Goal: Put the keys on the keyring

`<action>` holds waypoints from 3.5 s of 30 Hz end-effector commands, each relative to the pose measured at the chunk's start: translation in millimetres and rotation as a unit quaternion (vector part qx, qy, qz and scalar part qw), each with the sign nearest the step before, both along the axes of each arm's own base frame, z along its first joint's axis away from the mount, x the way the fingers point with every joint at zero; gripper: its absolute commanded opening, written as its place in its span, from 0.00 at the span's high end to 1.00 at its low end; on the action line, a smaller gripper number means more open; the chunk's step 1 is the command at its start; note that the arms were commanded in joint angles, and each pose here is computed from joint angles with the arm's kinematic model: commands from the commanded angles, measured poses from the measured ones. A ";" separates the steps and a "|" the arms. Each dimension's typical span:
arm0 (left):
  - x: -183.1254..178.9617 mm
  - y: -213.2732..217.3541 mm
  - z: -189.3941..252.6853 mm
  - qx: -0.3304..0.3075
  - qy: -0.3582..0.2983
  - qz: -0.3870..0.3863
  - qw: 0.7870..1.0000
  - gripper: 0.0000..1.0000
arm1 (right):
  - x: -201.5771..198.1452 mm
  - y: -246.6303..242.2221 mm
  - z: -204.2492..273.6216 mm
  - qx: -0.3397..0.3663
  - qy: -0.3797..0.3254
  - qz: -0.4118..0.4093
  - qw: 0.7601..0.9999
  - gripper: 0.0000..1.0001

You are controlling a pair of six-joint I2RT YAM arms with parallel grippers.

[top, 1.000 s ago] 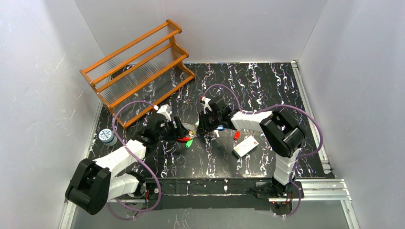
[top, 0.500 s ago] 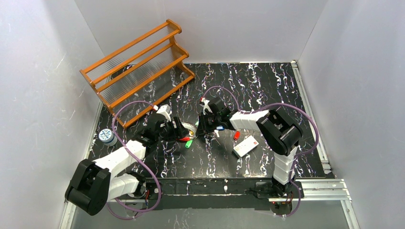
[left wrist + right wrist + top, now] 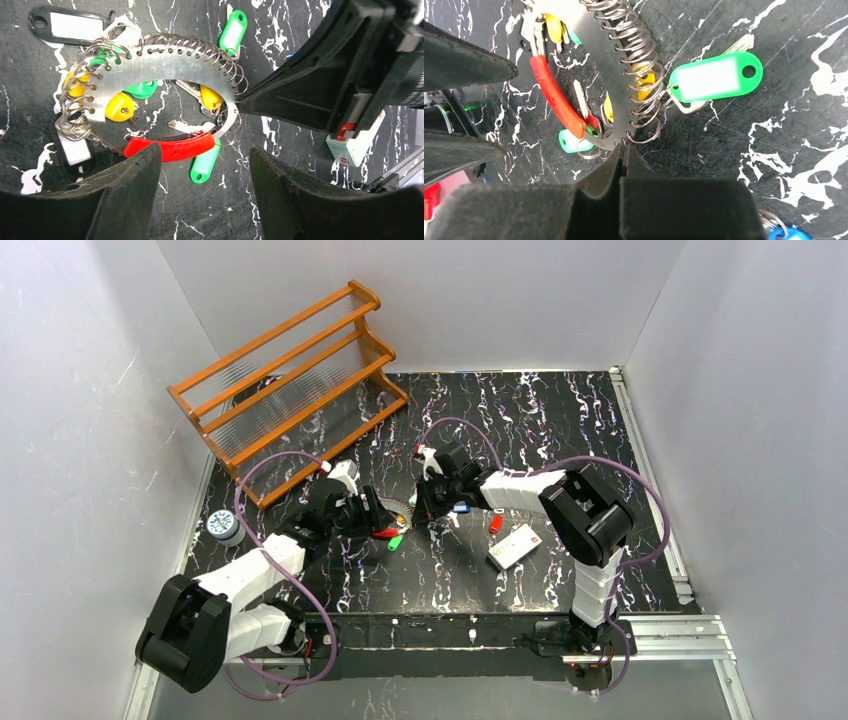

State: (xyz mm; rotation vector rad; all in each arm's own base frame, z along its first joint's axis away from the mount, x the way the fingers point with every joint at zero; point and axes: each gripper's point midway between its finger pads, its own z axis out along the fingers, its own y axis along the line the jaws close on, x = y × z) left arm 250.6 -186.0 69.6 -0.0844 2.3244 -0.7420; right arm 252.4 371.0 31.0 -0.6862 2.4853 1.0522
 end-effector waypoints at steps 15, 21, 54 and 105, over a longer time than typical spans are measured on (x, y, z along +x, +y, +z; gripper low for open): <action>26.7 3.7 75.5 0.051 -0.138 -0.046 0.988 0.33 | 1.6 2.0 107.4 -0.060 -0.233 0.135 0.961 0.99; 20.5 -2.7 93.4 0.046 -0.193 -0.092 0.976 0.32 | -1.3 -4.4 102.5 -0.063 -0.250 0.146 0.955 0.99; 5.6 -1.7 22.5 0.008 -0.074 -0.039 0.996 0.33 | 14.4 -49.5 42.3 0.019 0.025 -0.021 0.999 0.62; 2.2 -2.3 12.9 0.004 -0.058 -0.036 0.998 0.35 | 15.6 -22.4 15.3 0.010 0.009 -0.042 0.999 0.75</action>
